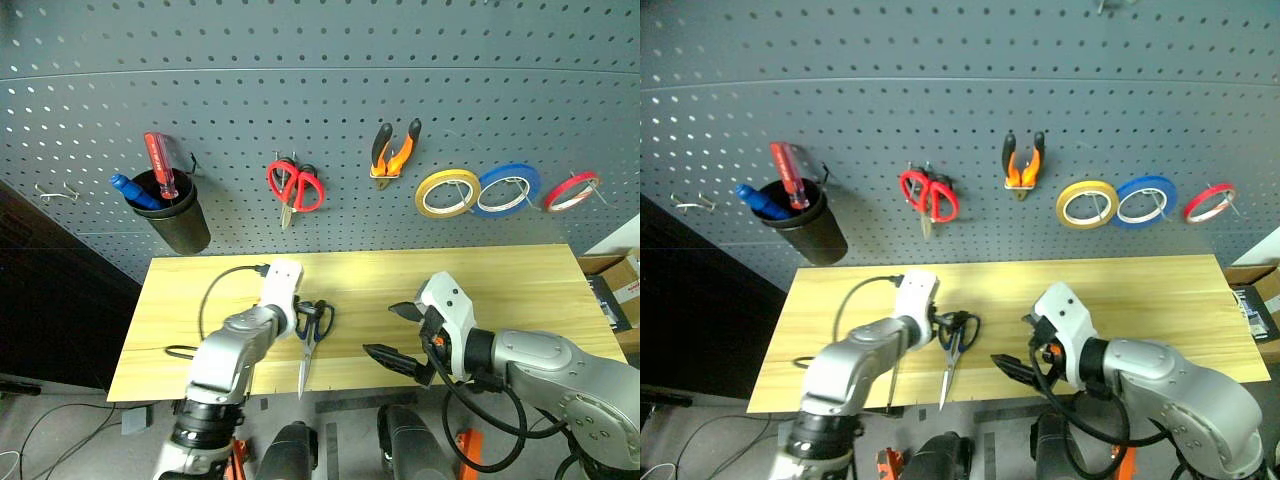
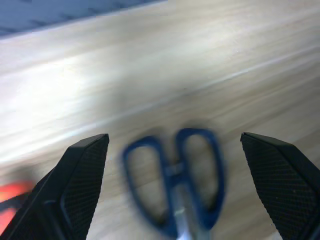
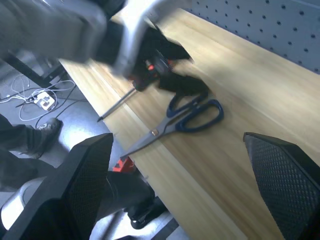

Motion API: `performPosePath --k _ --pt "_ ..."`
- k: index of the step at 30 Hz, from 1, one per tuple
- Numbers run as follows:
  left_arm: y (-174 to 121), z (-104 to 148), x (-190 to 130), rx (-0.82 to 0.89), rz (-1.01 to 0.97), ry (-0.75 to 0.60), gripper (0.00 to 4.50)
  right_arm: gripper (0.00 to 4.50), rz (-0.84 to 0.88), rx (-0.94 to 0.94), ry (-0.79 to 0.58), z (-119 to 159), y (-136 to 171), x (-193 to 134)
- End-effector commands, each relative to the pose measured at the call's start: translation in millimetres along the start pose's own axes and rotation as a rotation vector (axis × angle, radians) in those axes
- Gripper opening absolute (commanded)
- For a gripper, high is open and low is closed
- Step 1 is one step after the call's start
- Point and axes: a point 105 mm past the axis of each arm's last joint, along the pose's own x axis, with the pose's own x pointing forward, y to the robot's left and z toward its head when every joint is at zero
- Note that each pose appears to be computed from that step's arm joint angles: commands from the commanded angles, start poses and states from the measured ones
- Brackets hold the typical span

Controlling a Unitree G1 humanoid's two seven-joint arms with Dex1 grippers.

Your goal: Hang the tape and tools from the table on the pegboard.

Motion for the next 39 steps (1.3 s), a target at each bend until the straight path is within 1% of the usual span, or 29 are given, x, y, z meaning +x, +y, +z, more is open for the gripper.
performPosePath --k 1,3,4,8,13,23,26,29,33,37,38,39 --pt "-4.8 -17.3 -8.0 -0.021 -0.029 0.067 4.48 4.50 0.054 -0.031 -0.048 9.6 12.2 -3.6" --pt "-7.0 -38.3 -8.6 -0.086 -0.022 0.165 4.48 4.50 0.110 -0.040 -0.058 12.9 19.7 -3.5" --pt "-9.5 -45.0 -9.3 -0.109 -0.025 0.199 4.48 4.50 0.132 -0.042 -0.062 14.2 22.5 -3.7" --pt "-25.7 -57.8 -11.4 -0.132 -0.083 0.281 4.48 4.50 0.158 -0.060 -0.059 16.8 24.4 -3.8" --pt "-35.1 -60.1 -4.5 -0.116 -0.103 0.300 4.48 4.50 0.166 -0.066 -0.063 18.5 25.2 -3.0" --pt "-34.1 -77.6 12.3 -0.135 -0.066 0.364 4.48 4.50 0.152 -0.055 -0.071 19.2 24.0 -4.8" --pt "-34.5 -75.0 16.7 -0.128 -0.066 0.349 3.87 4.50 0.148 -0.052 -0.070 18.7 23.4 -5.0" --pt "-33.0 -72.8 20.6 -0.129 -0.063 0.343 2.95 4.50 0.147 -0.045 -0.074 19.1 23.2 -4.4" --pt "-23.8 -70.0 25.4 -0.123 -0.041 0.324 1.73 4.50 0.143 -0.037 -0.078 18.9 23.0 -4.3" --pt "-12.2 -57.9 30.6 -0.079 -0.026 0.239 0.46 4.50 0.131 -0.029 -0.082 18.5 21.5 -4.0" --pt "-10.4 -56.0 31.0 -0.072 -0.030 0.224 0.21 4.50 0.121 -0.031 -0.085 18.8 20.2 -3.8" --pt "-8.5 -56.1 30.2 -0.073 -0.037 0.220 0.16 4.50 0.103 -0.041 -0.098 20.6 18.2 -3.5"
